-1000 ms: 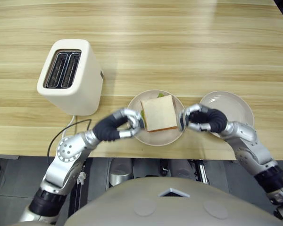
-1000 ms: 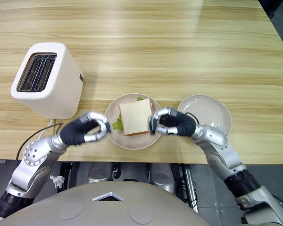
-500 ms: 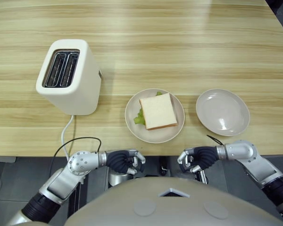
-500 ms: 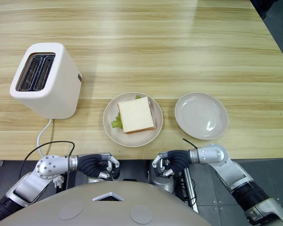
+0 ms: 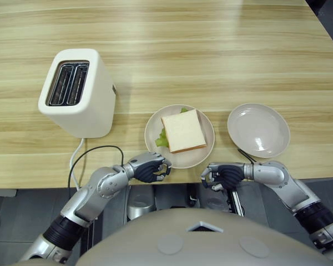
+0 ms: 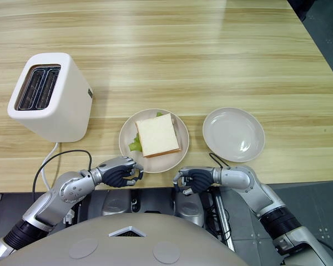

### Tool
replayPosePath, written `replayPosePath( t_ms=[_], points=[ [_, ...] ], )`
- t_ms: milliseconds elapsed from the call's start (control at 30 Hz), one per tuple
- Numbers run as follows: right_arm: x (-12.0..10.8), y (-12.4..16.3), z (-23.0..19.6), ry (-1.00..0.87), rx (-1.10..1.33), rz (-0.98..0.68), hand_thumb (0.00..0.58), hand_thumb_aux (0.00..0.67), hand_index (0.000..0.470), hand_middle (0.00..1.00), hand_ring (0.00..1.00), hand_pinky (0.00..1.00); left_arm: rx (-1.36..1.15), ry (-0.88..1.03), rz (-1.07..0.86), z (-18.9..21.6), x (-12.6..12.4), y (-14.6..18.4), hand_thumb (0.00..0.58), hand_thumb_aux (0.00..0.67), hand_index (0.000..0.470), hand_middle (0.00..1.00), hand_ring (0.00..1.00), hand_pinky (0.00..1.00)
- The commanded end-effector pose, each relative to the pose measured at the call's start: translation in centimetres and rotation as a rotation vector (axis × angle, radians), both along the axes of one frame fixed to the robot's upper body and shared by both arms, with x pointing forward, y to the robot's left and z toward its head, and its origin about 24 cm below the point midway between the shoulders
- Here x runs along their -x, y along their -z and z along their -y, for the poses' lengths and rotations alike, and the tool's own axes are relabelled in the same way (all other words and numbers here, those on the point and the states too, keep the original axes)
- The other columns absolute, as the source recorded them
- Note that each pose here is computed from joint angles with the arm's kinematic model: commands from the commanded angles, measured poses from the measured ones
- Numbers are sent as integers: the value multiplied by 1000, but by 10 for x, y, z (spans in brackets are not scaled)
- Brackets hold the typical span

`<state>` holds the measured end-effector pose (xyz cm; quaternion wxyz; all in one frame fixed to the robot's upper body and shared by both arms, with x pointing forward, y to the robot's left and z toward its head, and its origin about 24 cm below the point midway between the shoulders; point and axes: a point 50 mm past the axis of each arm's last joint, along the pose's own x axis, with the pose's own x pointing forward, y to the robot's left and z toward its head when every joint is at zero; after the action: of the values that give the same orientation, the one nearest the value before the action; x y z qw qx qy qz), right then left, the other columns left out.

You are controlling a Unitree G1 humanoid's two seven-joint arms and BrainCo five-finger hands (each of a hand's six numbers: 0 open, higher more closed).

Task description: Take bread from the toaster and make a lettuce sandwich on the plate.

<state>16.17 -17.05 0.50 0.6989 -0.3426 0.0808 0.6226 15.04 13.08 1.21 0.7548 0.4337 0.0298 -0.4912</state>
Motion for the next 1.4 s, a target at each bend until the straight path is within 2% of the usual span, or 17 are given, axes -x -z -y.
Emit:
replayPosePath(
  t_ms=[33,233,567,833,967,1100,1400],
  points=[
    [-4,-9,-3,7,-48,11,580,670,460,1000,1000,1000,-39,2,-9,0,-1,9,580,670,460,1000,1000,1000],
    [-10,-20,-4,8,-80,31,580,670,460,1000,1000,1000,-63,8,-37,1,1,17,580,670,460,1000,1000,1000],
    [-16,11,2,-10,89,53,580,670,460,1000,1000,1000,-80,3,-38,-1,-3,20,580,670,460,1000,1000,1000],
    [-35,15,1,-17,162,170,580,670,460,1000,1000,1000,-38,-77,54,0,-30,18,580,670,460,1000,1000,1000],
    [-48,12,-4,3,151,230,580,670,460,1000,1000,1000,-90,-133,99,-7,-48,27,580,670,460,1000,1000,1000],
    [-73,10,-1,57,168,300,580,670,460,1000,1000,1000,-161,-167,112,-20,-67,39,580,670,460,1000,1000,1000],
    [-126,5,-12,163,128,352,580,670,460,1000,1000,1000,-120,-200,126,-14,-104,43,580,670,460,1000,1000,1000]
  ],
)
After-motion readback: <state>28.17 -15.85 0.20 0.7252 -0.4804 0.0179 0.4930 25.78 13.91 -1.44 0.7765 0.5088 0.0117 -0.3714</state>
